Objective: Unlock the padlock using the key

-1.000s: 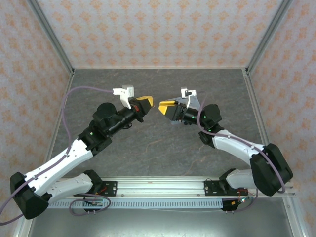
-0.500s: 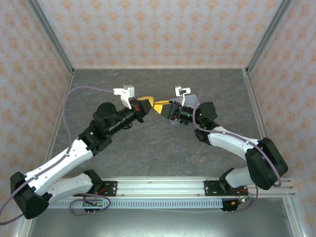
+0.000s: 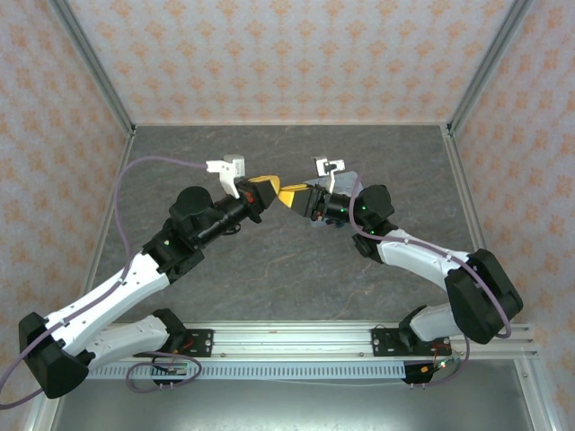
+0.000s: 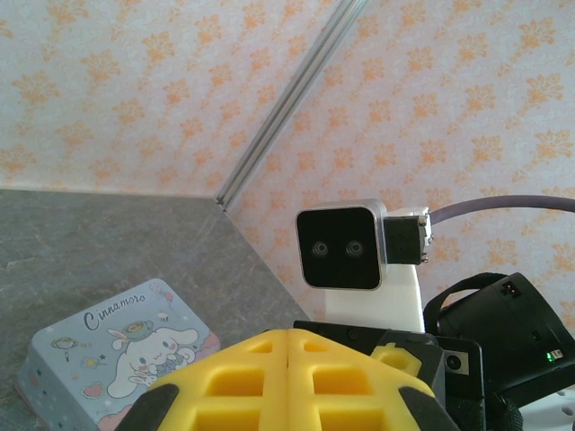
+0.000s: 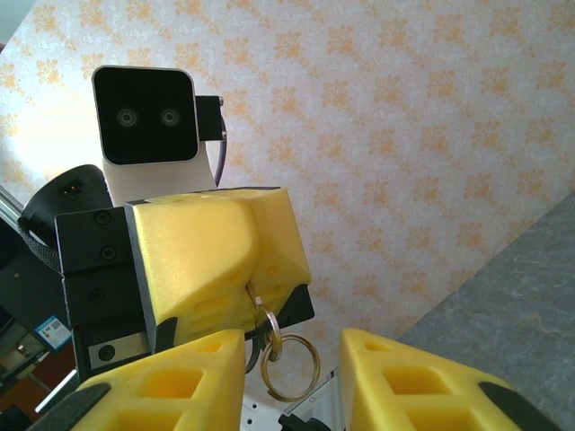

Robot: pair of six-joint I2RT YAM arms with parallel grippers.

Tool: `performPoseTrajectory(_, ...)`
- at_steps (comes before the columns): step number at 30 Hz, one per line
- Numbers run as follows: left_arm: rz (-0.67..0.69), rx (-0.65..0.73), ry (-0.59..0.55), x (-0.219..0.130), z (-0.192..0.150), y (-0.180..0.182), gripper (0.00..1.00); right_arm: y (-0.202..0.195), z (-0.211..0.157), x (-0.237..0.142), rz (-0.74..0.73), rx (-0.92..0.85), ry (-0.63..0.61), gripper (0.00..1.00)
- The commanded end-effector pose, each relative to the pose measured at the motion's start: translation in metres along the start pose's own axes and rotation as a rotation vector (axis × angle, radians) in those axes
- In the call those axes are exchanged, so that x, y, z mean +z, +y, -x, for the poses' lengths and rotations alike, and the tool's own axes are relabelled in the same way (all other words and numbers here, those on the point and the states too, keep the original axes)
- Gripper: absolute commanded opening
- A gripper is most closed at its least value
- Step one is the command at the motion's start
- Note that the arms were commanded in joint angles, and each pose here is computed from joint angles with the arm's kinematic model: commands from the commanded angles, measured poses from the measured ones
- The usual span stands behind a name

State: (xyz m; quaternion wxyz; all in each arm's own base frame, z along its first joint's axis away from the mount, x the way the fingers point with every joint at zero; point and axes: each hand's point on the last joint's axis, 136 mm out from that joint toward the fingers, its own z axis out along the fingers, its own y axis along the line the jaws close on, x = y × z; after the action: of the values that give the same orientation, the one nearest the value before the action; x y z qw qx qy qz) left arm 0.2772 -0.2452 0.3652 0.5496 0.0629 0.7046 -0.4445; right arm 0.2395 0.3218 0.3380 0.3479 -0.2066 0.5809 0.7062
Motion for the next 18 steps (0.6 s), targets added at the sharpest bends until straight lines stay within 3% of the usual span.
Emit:
performPoseTrajectory(1,-0.024,0.030,-0.005,0.001,0.002,-0.006,0.00,0.023,0.010,0.005,0.072,-0.065,0.000,0.29)
performPoseTrajectory(13,-0.011,0.032,0.002,0.001,0.000,-0.003,0.00,0.023,0.007,0.004,0.057,-0.066,0.016,0.05)
performPoseTrajectory(18,0.036,0.033,0.005,0.000,0.002,0.004,0.03,0.013,-0.002,-0.001,-0.008,-0.063,0.036,0.00)
